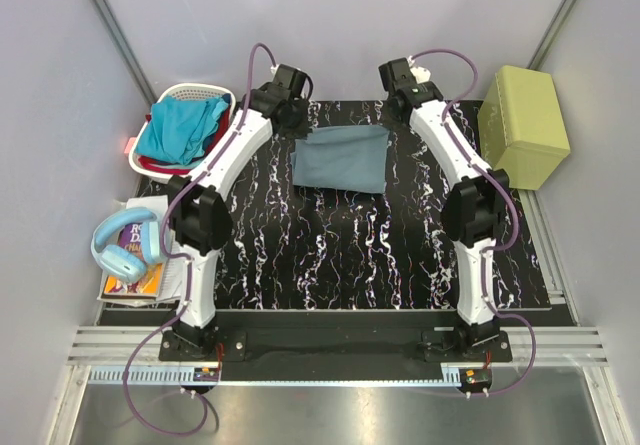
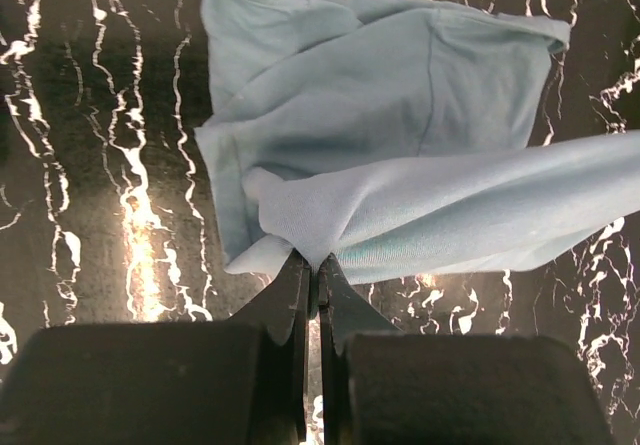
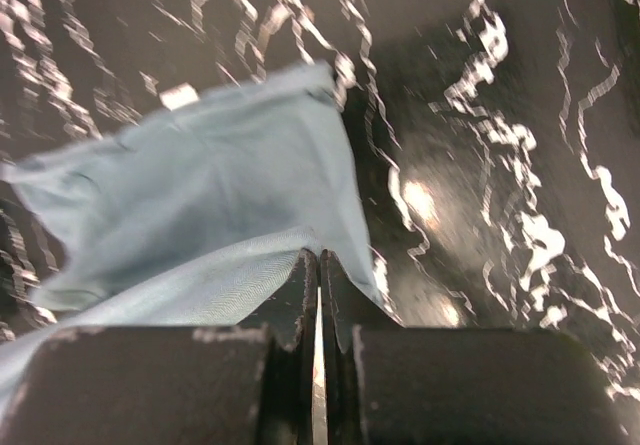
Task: Fold and stack the t-shirts
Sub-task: Fold the long partially folded tshirt into a neat square
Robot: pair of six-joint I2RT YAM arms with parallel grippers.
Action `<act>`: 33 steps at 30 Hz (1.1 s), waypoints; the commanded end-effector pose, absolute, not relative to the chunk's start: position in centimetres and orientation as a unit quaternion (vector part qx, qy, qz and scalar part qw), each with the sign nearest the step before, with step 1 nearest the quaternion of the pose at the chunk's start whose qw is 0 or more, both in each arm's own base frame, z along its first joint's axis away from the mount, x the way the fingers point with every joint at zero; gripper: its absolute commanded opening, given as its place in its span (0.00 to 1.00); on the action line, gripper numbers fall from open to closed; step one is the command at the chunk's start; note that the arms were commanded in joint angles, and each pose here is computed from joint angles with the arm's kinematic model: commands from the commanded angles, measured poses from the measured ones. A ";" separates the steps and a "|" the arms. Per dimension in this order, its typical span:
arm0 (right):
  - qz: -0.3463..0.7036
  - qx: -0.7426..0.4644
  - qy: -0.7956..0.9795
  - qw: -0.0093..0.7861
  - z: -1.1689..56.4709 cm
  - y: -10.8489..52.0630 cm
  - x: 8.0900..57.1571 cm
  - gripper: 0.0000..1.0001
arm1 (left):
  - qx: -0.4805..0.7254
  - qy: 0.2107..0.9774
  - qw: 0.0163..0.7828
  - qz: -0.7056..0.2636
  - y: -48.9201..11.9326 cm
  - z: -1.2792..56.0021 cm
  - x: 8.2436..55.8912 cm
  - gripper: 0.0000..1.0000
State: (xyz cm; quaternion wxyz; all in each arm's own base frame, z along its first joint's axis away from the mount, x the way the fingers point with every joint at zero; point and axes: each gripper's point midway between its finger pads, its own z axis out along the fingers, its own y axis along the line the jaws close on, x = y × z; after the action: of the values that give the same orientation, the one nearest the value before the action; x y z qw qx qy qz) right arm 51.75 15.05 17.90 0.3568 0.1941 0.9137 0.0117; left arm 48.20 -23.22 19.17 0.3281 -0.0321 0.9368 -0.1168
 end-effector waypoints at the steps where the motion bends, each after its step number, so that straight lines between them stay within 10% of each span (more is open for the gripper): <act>1: -0.021 0.205 0.891 0.405 21.4 12.7 54.1 0.00 | -0.053 0.922 0.374 -0.079 -19.7 21.7 50.7 0.02; 33: -0.011 0.227 0.898 0.377 12.1 11.0 61.0 0.00 | -0.078 0.912 0.376 -0.141 -19.1 15.6 59.2 0.06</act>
State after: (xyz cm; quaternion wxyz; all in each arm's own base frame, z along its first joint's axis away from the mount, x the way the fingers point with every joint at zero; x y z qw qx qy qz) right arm 59.18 15.13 10.93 0.3467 0.2022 0.9157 0.0173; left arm 56.94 -22.60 12.88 0.3328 -0.0564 0.9284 -0.1550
